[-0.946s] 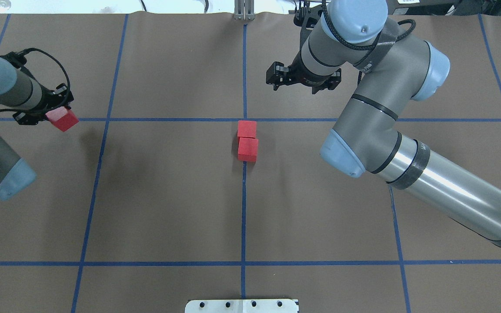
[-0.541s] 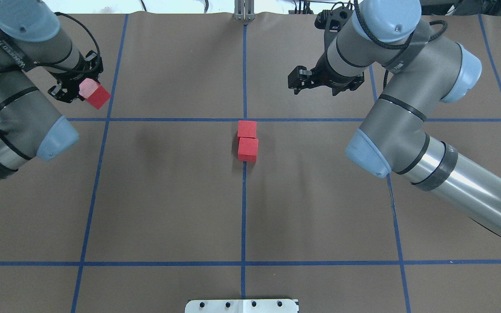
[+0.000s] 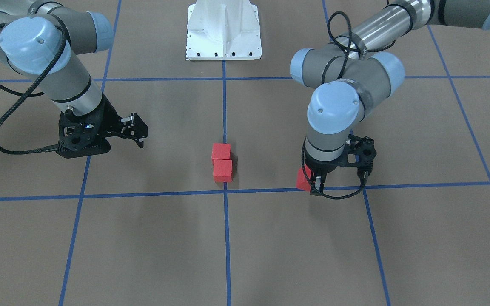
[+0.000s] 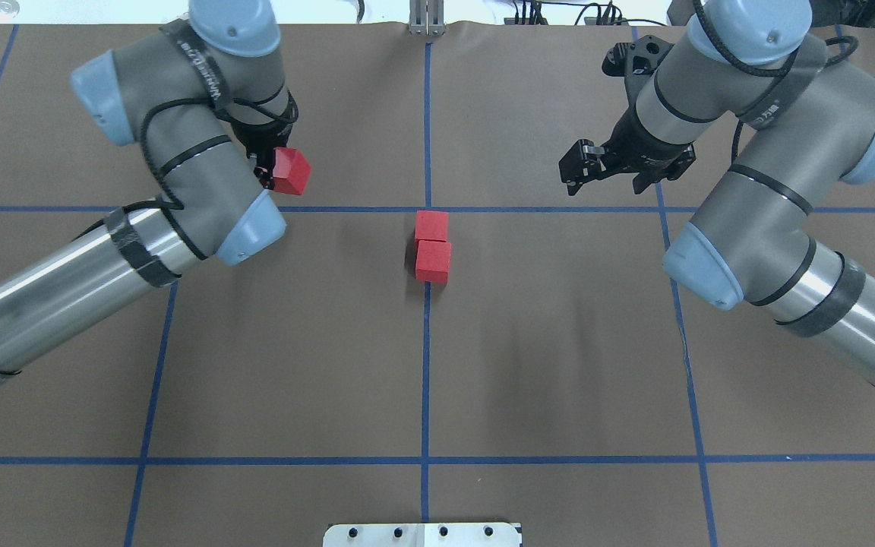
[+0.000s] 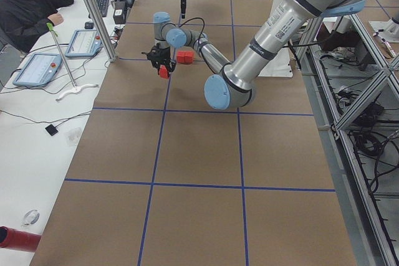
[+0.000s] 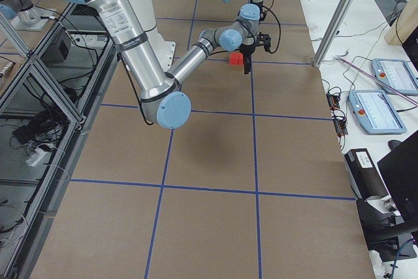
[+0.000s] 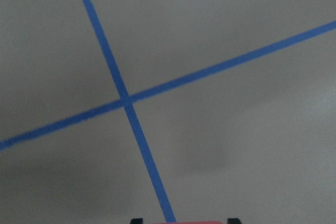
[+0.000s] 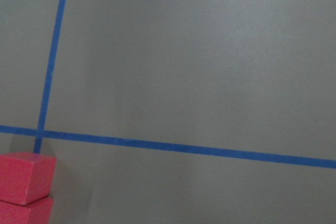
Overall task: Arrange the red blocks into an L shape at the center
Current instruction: 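Lift and carry the red cube toward the two center cubes, then lower the red cube beside the farther center cube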
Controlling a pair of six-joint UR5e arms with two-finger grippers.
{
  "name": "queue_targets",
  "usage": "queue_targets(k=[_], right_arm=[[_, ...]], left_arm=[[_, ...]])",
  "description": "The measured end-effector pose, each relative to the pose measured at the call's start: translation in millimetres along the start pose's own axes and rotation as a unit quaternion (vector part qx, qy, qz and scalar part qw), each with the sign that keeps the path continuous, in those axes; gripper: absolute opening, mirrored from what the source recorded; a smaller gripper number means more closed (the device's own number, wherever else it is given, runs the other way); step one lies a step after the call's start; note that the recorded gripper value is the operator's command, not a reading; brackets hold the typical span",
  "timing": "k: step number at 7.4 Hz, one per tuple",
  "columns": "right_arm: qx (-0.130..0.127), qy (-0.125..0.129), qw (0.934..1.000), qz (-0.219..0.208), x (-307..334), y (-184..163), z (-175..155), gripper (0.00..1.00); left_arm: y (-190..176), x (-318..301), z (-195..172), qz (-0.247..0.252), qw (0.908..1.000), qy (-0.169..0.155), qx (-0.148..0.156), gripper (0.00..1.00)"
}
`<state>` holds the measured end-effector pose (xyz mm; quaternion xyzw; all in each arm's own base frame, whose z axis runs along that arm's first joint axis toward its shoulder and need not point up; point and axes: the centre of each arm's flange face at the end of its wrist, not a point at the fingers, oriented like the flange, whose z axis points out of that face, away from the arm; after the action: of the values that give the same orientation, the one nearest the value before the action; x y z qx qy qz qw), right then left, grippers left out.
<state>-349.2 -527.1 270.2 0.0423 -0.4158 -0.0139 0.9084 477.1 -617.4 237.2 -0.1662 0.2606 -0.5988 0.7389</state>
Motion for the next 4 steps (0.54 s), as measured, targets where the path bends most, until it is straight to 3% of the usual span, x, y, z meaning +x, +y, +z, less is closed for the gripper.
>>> queue_targets(k=[2,4], right_arm=[[-0.001,-0.002,1.0,-0.002,6,14,-11,0.99],[0.002,-0.007,0.9999,-0.007,3,20,-19,0.99]], left_arm=[[66,20,5,-0.037,0.999,-0.024,0.009,0.0],[99,10,17,-0.061,0.9974,-0.037,0.014,0.0]])
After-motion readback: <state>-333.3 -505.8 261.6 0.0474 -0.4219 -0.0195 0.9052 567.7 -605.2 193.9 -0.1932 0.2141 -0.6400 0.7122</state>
